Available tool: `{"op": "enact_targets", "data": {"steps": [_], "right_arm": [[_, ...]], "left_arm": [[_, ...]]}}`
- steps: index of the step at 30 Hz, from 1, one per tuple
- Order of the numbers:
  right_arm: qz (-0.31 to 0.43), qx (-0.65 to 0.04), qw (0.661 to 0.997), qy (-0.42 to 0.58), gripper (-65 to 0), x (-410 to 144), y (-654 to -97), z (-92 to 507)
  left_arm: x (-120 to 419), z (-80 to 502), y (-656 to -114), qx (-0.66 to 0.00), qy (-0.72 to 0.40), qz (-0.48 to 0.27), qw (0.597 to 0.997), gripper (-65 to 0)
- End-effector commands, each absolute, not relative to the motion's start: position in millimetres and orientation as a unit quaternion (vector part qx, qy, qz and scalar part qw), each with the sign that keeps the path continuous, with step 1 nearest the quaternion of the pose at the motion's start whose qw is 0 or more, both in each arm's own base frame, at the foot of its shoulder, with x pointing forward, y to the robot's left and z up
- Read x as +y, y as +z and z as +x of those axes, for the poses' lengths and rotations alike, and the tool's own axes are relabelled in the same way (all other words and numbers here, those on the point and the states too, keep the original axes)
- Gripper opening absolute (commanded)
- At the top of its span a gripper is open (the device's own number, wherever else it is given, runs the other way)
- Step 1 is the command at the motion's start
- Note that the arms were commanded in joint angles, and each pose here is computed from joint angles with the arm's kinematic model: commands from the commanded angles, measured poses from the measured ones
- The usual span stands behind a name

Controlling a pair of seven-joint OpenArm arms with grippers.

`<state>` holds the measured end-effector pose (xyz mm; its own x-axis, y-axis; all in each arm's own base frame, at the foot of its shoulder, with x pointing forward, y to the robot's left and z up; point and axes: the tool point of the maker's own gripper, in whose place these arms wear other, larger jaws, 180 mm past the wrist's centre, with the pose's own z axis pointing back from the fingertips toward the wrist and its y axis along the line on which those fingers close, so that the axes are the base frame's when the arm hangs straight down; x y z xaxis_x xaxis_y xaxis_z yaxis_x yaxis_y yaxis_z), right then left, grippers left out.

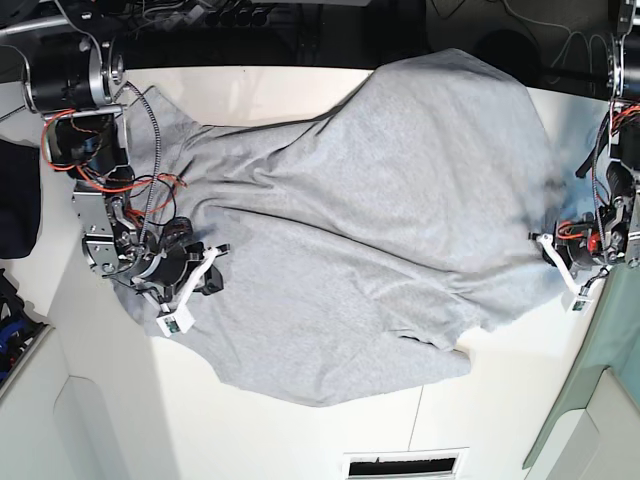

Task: Layout the t-shirt on the table in an organized manner, then fold the t-shirt properly
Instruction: 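Grasp the shirt sides with both grippers and pull them apart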

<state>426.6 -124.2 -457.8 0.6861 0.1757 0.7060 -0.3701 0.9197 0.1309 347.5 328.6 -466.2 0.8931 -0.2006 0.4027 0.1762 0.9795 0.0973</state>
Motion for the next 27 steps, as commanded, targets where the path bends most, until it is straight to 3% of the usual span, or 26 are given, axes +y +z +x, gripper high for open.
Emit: {"op": "enact_targets", "data": {"steps": [1,13,19,27], "right_arm": [[0.114,-0.386,0.904,0.142,-65.0,-145.8,-441.2,442.0],[0.122,-0.355,0.924,0.075,-65.0,-192.5,-475.8,383.4],[0.160,-0.441,0.883,0.024,-65.0,-191.7,-425.6,400.9],[0.200,-0.507,0.837,0.051,-65.0,-145.7,-366.9,442.8]], "left_arm": [[331.4,346.7,-467.8,-0.193,-0.096,0.042,0.976,-65.0],[251.4,421.1,-438.7,-0.249,-0.136,-0.013,0.959,-65.0],[235.5,438.1,-412.9,-0.259,-0.134,-0.060,0.955,-65.0],[247.0,439.9,-395.6,-0.270,-0.129,-0.079,0.951,-65.0]]}}
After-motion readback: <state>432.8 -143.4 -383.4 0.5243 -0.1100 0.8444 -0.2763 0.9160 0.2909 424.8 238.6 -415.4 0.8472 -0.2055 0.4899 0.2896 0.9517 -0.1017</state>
